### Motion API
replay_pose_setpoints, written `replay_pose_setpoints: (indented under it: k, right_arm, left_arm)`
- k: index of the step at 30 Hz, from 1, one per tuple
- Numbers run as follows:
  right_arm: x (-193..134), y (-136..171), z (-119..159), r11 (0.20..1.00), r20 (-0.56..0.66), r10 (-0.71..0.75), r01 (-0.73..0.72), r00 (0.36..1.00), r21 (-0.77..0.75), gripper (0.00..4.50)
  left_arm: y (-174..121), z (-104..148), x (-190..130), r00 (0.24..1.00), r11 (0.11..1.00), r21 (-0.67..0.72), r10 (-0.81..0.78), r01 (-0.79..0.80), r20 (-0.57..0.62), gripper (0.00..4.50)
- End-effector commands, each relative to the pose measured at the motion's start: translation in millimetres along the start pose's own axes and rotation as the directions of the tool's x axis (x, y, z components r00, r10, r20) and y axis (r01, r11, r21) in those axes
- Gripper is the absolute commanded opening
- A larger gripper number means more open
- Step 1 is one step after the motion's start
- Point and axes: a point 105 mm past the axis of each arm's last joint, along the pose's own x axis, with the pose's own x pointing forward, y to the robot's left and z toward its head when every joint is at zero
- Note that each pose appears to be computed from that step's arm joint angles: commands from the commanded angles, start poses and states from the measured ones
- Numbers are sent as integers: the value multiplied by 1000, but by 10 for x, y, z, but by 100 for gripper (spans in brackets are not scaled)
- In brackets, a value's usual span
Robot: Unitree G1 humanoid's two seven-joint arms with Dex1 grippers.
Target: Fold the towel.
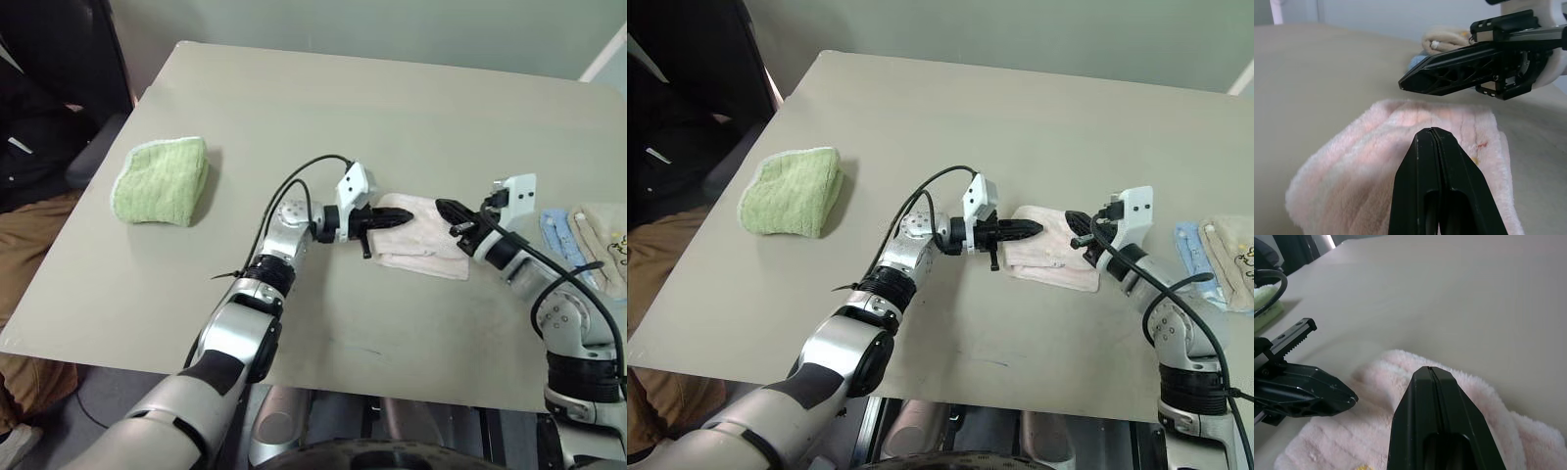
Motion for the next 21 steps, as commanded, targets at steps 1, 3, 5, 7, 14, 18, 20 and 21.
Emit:
replay_pose_setpoints:
  k: [1, 3, 5, 7, 14, 18, 20, 21]
  right_arm:
    - [-9, 84, 192, 999, 64, 24, -23, 998, -27, 0]
    - [20, 51, 45, 1000, 24, 6, -5, 1000, -18, 0]
    - [33, 20, -133, 1000, -13, -15, 15, 1000, 10, 0]
    - [7, -19, -360, 999, -65, -41, 43, 997, 17, 0]
    - [-105, -33, -806, 995, -140, -81, 88, 987, 44, 0]
    - [-77, -80, -730, 994, -98, -97, 102, 990, 43, 0]
    - [-66, -91, -612, 995, -56, -88, 91, 995, 46, 0]
    - [-69, -83, -542, 996, -32, -74, 76, 997, 49, 0]
  left_arm:
    - [28, 171, 98, 998, 998, 56, 20, -23, 52, 3]
    - [14, 52, 136, 999, 998, 49, 32, -32, 9, 3]
    - [-63, -125, 175, 999, 999, 41, 12, -10, -51, 3]
    - [-168, -273, 191, 995, 998, 49, -26, 31, -95, 3]
    - [-291, -500, 102, 985, 997, 17, -77, 80, -151, 3]
    - [-264, -485, 67, 988, 997, 18, -66, 70, -140, 3]
    - [-241, -421, 64, 993, 998, 20, -60, 62, -106, 3]
    - [-225, -378, 65, 995, 998, 22, -53, 56, -84, 3]
